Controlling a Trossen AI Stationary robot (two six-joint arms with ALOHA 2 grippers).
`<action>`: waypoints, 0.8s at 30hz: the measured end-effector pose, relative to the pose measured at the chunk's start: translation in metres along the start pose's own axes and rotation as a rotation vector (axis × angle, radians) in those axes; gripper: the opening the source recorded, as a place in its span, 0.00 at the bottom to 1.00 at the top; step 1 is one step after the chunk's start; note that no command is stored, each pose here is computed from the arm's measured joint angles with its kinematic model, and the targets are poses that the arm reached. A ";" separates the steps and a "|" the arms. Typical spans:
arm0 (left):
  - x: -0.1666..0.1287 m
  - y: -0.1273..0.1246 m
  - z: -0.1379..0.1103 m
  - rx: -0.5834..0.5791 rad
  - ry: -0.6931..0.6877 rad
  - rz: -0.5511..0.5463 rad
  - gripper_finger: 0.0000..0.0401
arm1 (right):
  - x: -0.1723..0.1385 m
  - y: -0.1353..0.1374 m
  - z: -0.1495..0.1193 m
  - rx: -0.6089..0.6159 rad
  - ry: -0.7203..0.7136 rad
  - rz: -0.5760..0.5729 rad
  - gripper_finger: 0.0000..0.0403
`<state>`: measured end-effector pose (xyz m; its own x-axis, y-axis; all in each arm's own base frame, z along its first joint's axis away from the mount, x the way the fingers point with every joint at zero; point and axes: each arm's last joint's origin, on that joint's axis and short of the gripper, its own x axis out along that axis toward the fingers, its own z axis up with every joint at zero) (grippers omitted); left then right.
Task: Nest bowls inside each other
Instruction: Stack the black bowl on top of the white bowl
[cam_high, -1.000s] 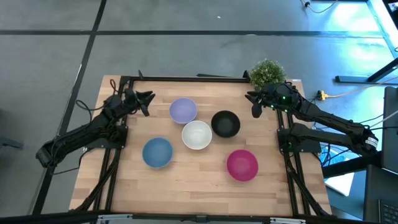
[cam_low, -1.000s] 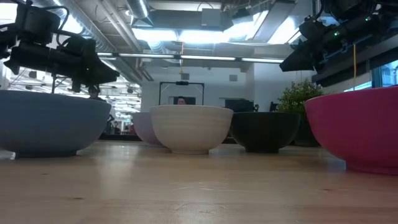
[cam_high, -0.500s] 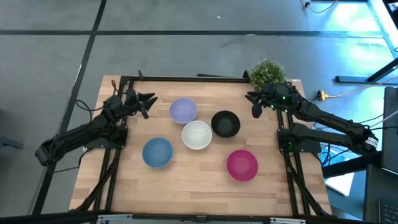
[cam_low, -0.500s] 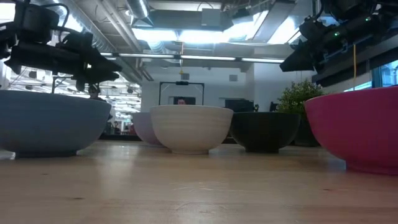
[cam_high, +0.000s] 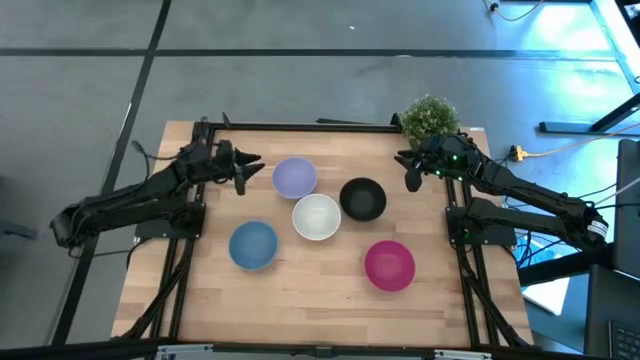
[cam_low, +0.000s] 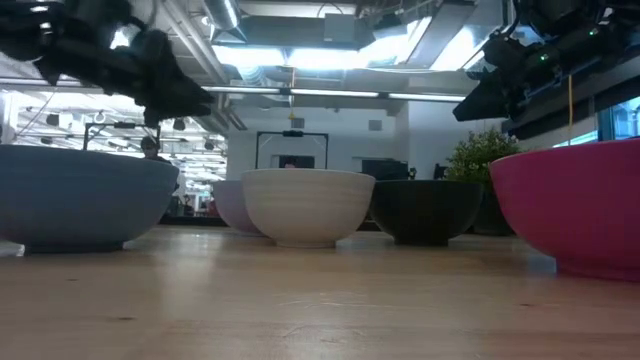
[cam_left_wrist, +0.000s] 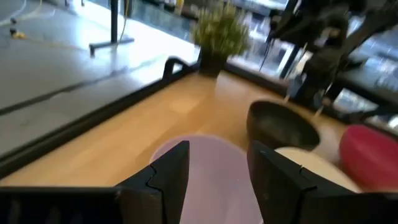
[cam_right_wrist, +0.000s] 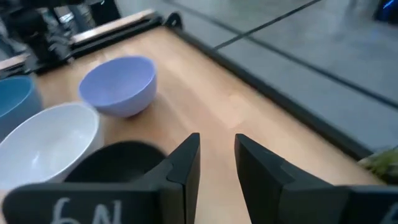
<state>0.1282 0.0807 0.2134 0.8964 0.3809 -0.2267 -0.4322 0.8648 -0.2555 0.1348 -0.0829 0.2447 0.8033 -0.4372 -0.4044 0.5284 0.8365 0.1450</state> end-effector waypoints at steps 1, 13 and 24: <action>0.003 0.001 0.000 0.014 0.017 0.005 0.39 | 0.000 0.000 -0.001 0.013 0.016 0.013 0.25; 0.019 0.008 -0.016 0.012 0.183 0.057 0.39 | 0.012 0.007 -0.014 0.115 0.196 0.206 0.25; 0.019 0.008 -0.016 0.010 0.180 0.062 0.39 | 0.059 0.018 -0.027 0.089 0.294 0.262 0.25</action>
<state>0.1403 0.0900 0.1917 0.8353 0.3702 -0.4065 -0.4845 0.8450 -0.2262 0.1842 -0.0842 0.1992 0.8080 -0.0888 -0.5824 0.3481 0.8695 0.3504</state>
